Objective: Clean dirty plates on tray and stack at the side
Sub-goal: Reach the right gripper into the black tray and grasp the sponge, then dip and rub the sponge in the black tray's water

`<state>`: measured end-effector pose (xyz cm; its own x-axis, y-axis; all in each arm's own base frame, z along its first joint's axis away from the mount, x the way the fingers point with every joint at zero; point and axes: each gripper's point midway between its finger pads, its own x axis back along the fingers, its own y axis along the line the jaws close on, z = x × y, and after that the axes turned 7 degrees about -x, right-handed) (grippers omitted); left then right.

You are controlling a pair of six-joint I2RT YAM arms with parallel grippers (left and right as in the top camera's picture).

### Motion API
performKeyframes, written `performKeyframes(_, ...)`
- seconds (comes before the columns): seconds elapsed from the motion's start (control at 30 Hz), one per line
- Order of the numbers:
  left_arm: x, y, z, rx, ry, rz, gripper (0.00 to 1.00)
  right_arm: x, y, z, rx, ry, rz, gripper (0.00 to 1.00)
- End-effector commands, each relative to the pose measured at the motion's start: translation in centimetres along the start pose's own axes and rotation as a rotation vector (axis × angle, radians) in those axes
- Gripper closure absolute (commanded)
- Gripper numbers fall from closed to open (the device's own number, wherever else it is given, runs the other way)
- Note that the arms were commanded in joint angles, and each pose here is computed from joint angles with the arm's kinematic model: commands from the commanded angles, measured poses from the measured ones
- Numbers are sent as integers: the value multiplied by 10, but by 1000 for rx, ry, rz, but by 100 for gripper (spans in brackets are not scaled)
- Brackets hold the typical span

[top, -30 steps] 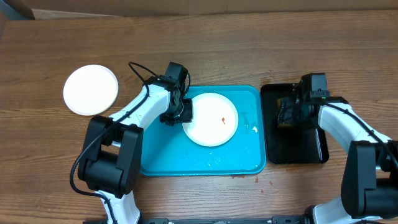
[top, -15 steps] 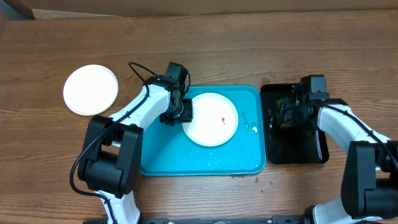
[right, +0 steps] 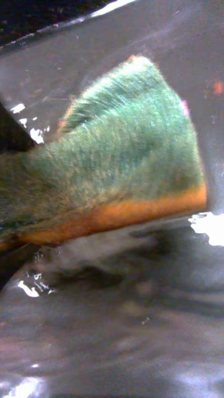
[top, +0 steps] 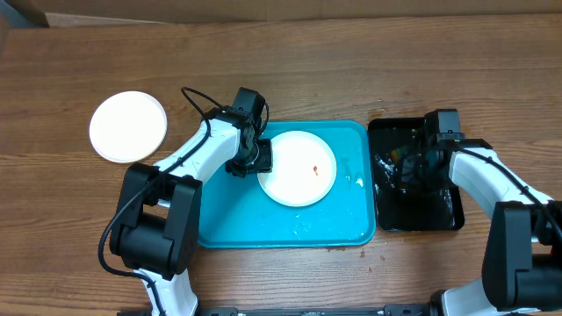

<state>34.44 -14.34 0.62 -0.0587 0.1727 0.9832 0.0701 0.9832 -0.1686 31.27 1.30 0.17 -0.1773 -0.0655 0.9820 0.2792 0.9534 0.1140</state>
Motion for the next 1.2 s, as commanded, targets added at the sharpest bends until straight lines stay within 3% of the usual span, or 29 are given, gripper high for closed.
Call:
performKeyframes(0.0, -6, 4, 6, 3, 18, -27, 55, -8, -4, 15, -17, 55, 7, 82)
performKeyframes(0.07, -6, 3, 6, 3, 18, -26, 55, -8, -4, 16, -18, 61, 9, 83)
performKeyframes(0.1, -6, 3, 6, 3, 18, -26, 55, -8, -4, 17, -18, 63, 10, 79)
performKeyframes(0.13, -6, 3, 6, 3, 18, -26, 55, -8, -4, 17, -18, 64, 10, 61)
performKeyframes(0.2, -6, 4, 6, 3, 17, -27, 55, -8, -4, 17, -17, 61, 10, 11)
performKeyframes(0.23, -6, 4, 6, 3, 17, -27, 55, -8, -4, 15, -17, 53, 7, 6)
performKeyframes(0.47, -6, 4, 6, 3, 17, -27, 54, -7, 7, -20, -6, -86, -37, 6)
performKeyframes(0.6, -6, 4, 6, 3, 17, -27, 53, -6, 9, -27, -4, -114, -46, 18)
performKeyframes(0.73, -6, 4, 6, 3, 17, -27, 54, -6, 9, -26, -4, -113, -46, 57)
performKeyframes(0.8, -6, 4, 6, 3, 17, -27, 53, -6, 9, -26, -4, -113, -46, 67)
performKeyframes(0.87, -6, 4, 6, 3, 17, -27, 53, -6, 9, -27, -4, -116, -46, 67)
performKeyframes(0.9, -6, 3, 6, 3, 17, -27, 54, -6, 10, -28, -3, -121, -48, 60)
performKeyframes(0.93, -6, 3, 6, 3, 17, -27, 53, -6, 10, -30, -3, -128, -51, 36)
performKeyframes(0.97, -6, 4, 6, 3, 17, -27, 53, -5, 11, -31, -3, -133, -52, 25)
performKeyframes(1.07, -6, 4, 6, 3, 17, -27, 53, -5, 12, -36, -1, -153, -59, 26)
performKeyframes(1.17, -6, 3, 6, 3, 17, -27, 53, -4, 14, -40, 0, -169, -64, 63)
